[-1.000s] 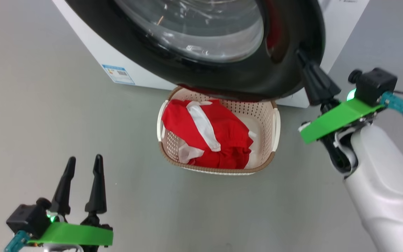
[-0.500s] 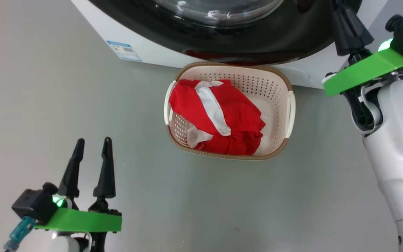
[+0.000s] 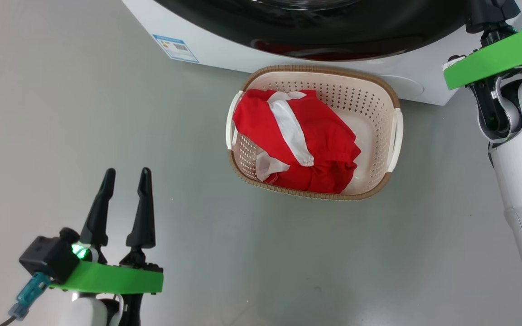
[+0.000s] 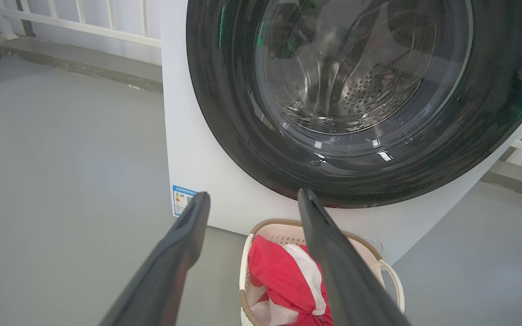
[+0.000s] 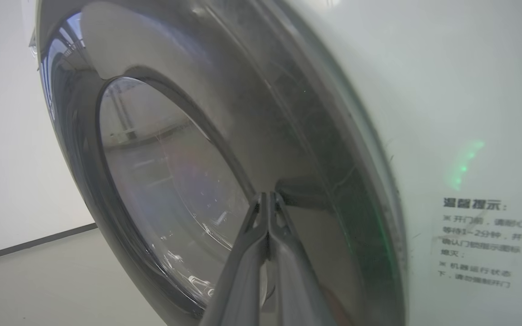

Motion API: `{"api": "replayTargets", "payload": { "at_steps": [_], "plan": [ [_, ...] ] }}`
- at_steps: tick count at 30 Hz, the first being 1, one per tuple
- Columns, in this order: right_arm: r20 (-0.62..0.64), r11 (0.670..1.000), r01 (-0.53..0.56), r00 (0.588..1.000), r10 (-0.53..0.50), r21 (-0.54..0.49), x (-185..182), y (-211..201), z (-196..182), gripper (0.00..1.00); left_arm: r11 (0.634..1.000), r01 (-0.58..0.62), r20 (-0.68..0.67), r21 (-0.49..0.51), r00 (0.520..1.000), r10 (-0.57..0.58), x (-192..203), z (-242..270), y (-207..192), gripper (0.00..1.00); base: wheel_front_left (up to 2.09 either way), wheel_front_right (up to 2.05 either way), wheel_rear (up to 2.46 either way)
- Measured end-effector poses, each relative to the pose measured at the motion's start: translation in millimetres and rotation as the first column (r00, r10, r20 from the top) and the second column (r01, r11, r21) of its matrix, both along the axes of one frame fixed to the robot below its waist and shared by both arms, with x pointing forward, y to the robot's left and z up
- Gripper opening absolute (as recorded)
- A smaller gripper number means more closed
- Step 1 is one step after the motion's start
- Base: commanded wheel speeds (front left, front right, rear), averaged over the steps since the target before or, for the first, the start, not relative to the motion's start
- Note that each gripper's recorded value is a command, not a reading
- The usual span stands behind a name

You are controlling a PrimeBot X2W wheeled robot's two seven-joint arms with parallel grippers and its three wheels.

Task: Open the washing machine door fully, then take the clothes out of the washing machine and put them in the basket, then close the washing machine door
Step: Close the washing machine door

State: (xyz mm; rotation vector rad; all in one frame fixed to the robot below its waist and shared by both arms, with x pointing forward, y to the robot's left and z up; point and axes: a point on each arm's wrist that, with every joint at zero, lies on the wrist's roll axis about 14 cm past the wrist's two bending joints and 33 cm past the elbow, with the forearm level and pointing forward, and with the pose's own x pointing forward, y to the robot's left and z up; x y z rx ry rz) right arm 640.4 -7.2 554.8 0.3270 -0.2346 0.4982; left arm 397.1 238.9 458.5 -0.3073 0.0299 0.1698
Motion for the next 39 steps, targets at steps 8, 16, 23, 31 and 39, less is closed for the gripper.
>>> {"api": "replayTargets", "payload": {
  "at_steps": [8, 16, 23, 31, 39],
  "plan": [
    [0.01, 1.0, -0.008, 1.0, 0.008, 0.017, 3, 4, 1, 0.0, 1.0, 0.011, -0.014, -0.002, 1.0, -0.011, 2, -5, -4, 1.0, 0.0, 0.0, 0.0],
    [0.026, 1.0, -0.027, 0.999, 0.027, -0.016, -7, 8, 8, 0.0, 1.0, 0.023, -0.005, -0.009, 1.0, -0.023, 2, -2, -8, 1.0, 0.0, 0.0, 0.0],
    [-0.042, 0.995, -0.064, 0.997, 0.061, -0.079, -43, 9, -20, 0.48, 0.999, 0.034, 0.006, -0.016, 0.999, -0.034, -2, 2, -11, 1.0, 0.0, 0.0, 0.0],
    [-0.136, 0.989, -0.079, 0.989, 0.062, -0.126, -90, -5, -49, 1.0, 0.999, 0.054, 0.013, -0.005, 0.998, -0.054, -15, 8, -11, 1.0, 0.0, 0.0, 0.0],
    [-0.19, 0.986, -0.037, 0.982, 0.006, -0.16, -135, -38, -61, 1.0, 0.997, 0.078, 0.012, -0.006, 0.997, -0.078, -32, 10, -16, 1.0, 0.0, 0.0, 0.0]
  ]
}}
